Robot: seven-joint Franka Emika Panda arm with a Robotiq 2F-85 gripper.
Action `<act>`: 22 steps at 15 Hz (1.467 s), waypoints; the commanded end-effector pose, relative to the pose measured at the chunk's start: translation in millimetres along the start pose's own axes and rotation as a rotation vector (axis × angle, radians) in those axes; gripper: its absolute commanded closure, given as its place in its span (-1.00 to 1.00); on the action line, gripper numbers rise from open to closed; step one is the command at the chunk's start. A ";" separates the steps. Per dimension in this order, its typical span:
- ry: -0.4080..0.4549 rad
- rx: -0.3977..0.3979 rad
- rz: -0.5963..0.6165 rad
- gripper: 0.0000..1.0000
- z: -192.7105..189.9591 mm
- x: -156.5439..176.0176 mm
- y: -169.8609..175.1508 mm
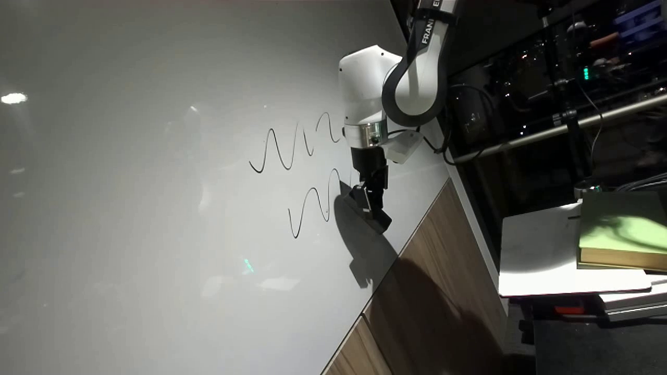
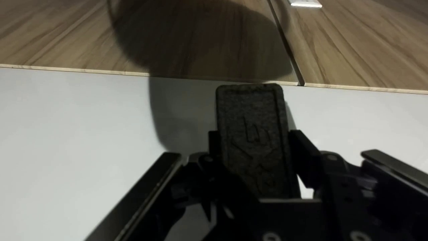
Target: Use the black eraser to wipe the whiteboard.
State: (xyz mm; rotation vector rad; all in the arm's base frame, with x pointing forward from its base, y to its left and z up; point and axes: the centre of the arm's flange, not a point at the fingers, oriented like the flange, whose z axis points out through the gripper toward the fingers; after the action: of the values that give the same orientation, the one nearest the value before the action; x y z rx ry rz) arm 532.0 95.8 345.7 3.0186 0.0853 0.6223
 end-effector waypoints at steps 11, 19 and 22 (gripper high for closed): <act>0.132 -0.032 0.031 0.43 -51.9 101.7 18.2; 0.168 -0.122 0.048 0.43 -137.2 146.4 74.1; 0.186 -0.155 0.054 0.43 -161.3 157.4 97.7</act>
State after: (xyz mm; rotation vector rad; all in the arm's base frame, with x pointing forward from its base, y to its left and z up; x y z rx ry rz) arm 579.5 49.1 506.5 2.8871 -0.0148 0.7017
